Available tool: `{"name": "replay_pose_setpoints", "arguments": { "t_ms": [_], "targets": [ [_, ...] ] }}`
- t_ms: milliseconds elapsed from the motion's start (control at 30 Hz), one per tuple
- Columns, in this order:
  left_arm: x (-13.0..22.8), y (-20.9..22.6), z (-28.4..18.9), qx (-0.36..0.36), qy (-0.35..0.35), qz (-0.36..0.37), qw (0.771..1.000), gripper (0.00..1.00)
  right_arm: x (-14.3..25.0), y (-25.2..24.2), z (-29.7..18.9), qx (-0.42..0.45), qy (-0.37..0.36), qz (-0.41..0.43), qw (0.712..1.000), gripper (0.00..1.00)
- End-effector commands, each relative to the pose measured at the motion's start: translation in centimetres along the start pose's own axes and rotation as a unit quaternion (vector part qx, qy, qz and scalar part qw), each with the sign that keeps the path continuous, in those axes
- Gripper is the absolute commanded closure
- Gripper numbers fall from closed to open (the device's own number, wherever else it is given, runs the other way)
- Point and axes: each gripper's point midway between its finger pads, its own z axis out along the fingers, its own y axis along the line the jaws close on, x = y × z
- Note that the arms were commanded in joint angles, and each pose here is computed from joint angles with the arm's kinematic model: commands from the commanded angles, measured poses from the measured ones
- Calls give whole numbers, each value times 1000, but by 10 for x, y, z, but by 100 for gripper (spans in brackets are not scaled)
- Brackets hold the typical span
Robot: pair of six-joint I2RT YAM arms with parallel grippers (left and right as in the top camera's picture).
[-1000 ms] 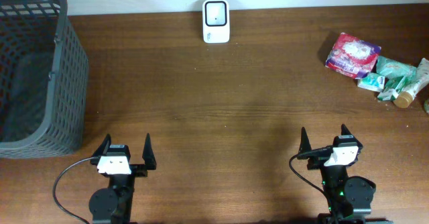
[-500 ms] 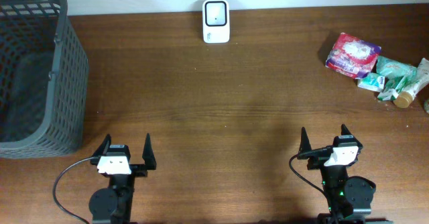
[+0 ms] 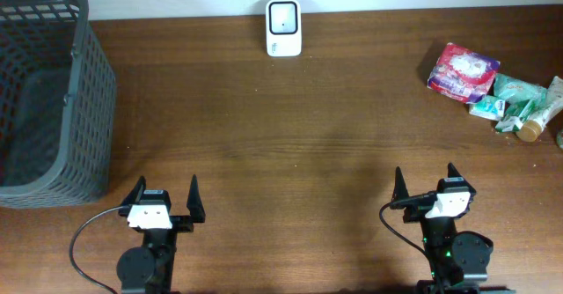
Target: Scan the item barcode
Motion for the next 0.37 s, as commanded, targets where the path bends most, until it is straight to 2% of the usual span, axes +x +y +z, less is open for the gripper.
{"name": "replay_pose_setpoints", "arguments": {
  "t_ms": [0,333],
  "targets": [
    [1,1,0,-2,1,-5,1000,1,3,-2,0,4,2,-3,1000,1],
    [1,1,0,-2,1,-5,1000,1,3,-2,0,4,2,-3,1000,1]
  ]
}}
